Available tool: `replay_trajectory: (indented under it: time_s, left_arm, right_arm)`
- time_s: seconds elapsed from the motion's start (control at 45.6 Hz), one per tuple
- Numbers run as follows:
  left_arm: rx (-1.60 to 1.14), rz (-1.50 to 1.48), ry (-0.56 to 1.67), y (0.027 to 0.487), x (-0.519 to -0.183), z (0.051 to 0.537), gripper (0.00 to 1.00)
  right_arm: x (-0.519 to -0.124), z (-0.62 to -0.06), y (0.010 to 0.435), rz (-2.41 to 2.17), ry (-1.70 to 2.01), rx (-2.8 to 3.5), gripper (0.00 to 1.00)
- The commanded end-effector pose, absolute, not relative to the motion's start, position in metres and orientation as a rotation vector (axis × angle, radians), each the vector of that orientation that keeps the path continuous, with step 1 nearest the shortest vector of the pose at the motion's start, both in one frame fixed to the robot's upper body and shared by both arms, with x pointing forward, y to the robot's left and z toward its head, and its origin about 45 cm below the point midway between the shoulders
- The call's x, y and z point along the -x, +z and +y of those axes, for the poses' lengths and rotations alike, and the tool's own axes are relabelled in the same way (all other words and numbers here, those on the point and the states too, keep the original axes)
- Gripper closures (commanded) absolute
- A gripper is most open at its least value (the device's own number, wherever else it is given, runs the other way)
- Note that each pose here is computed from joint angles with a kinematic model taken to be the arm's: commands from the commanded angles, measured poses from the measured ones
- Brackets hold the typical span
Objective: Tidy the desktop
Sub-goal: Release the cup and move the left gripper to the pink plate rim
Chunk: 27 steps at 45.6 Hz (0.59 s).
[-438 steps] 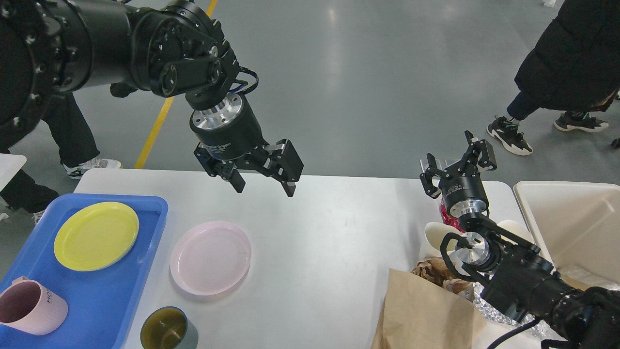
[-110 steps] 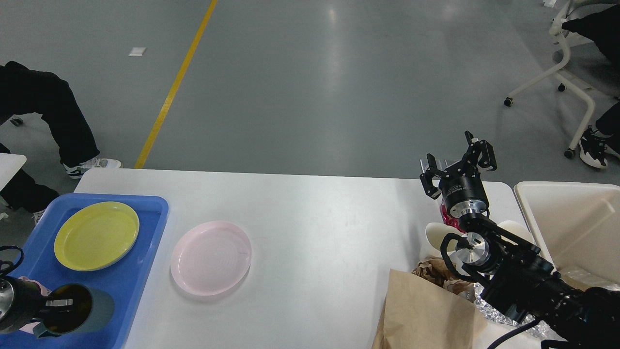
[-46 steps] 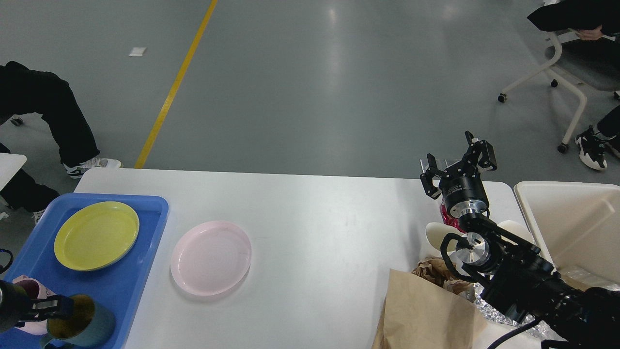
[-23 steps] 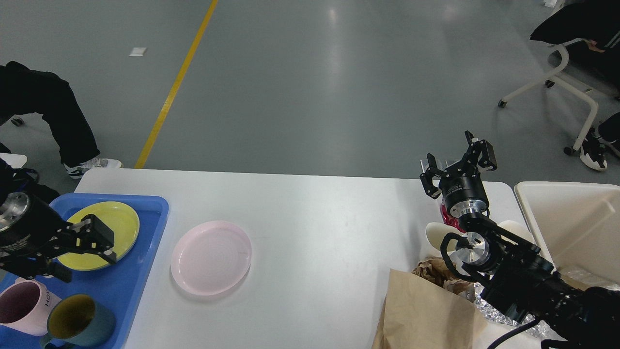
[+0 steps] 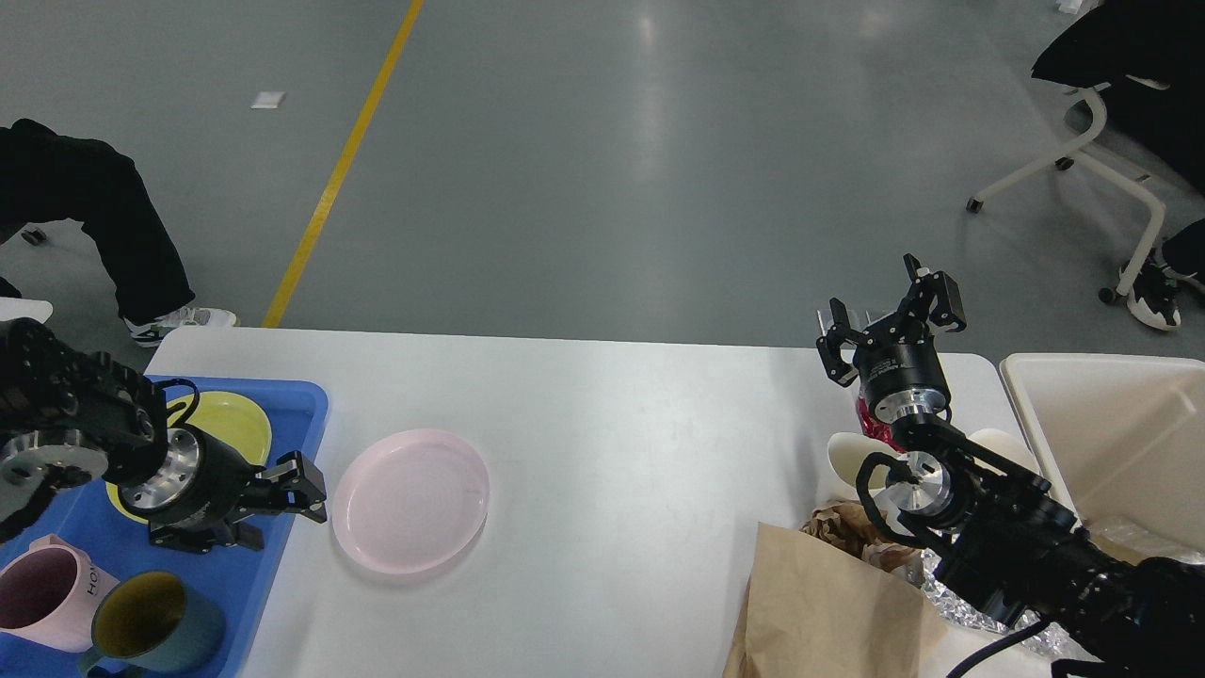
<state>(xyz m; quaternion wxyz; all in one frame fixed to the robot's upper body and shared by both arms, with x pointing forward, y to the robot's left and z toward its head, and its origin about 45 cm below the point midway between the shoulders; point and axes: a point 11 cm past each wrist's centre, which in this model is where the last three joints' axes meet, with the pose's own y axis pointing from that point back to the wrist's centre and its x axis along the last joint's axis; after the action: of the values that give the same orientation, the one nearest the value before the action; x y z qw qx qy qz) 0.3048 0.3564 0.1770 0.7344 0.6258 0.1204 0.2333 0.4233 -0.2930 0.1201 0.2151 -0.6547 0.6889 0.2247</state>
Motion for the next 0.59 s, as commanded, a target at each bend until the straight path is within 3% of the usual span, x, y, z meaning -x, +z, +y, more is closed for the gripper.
replay_trajectory:
  time_s: [0.0,0.307,0.57]
  left_arm:
    - [-1.425,0.213,0.62,0.147,-0.302,0.344,0.31]
    - [-1.355,0.207,0.814,0.11,-0.297,0.309,0.31]
    - [-1.374,0.23,0.792,0.094,-0.282,0.302,0.3]
  right_arm:
    - [-0.423,-0.293,0.12,1.91,0.623,1.816,0.0]
    - [-0.423,-0.293,0.12,1.91,0.623,1.816,0.0]
    - [-0.423,-0.293,0.12,1.91,0.623,1.816,0.0]
